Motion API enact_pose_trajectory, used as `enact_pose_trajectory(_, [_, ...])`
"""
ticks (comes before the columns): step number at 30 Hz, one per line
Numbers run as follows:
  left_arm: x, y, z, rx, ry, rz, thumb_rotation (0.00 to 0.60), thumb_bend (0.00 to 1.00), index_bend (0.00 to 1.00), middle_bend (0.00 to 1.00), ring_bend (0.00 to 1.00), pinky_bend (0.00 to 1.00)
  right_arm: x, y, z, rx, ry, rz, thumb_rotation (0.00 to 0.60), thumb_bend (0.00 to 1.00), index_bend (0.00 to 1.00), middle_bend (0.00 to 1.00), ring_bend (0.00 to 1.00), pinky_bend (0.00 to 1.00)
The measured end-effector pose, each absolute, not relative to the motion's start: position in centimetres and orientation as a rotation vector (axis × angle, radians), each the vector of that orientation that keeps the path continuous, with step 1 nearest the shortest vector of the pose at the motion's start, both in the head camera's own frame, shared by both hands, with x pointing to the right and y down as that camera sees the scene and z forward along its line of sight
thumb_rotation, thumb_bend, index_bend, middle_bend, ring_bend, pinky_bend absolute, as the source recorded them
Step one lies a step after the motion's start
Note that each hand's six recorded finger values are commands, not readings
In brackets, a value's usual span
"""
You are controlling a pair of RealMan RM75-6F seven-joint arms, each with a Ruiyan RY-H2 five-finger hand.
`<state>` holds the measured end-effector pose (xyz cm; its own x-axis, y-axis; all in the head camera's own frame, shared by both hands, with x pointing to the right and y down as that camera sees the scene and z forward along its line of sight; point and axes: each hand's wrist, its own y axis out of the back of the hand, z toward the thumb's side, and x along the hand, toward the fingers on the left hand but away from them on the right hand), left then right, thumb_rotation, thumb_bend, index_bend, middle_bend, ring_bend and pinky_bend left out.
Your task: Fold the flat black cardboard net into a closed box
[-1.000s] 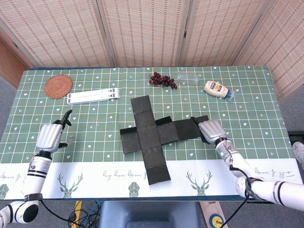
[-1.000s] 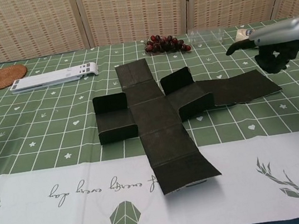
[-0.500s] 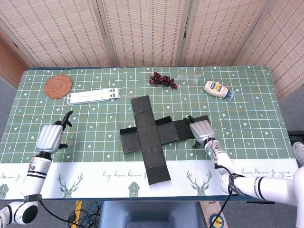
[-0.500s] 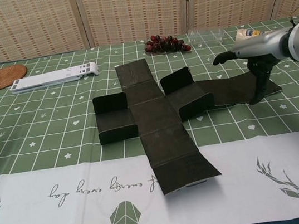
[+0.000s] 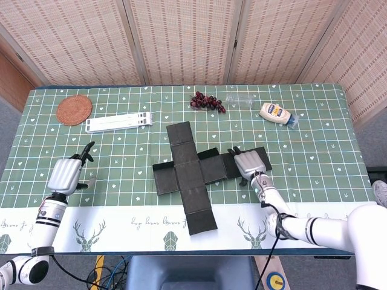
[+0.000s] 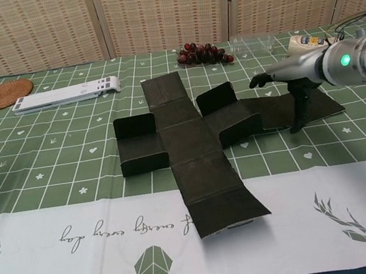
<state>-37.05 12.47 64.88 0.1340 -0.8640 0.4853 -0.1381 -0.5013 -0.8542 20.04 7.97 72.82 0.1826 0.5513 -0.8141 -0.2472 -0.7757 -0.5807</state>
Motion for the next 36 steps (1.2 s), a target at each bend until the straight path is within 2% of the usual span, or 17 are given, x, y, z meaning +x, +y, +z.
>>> enact_pose_trajectory(14, [-37.8,12.6,64.9,-1.755,0.98,-1.434,0.6,0.22,0.0,0.38,0.38,0.62,17.5,6.6,74.5,-1.793,-0.177,1.667,0.6,0.0,0.0,0.09,0.71,0.98])
enact_pose_trajectory(22, [-38.0,12.6,65.1,-1.758,0.991,-1.433,0.6,0.22,0.0,0.38,0.38,0.62,16.9,6.7,74.7,-1.757,-0.121,1.663,0.6,0.08,0.0,0.11,0.72,0.98])
enact_pose_trajectory(36, [-38.0,12.8,65.4,-1.768,0.994,-1.432,0.6,0.22,0.0,0.38,0.38,0.62,16.5,7.0,74.8,-1.711,-0.078,1.657,0.6,0.17,0.11,0.15,0.73,0.98])
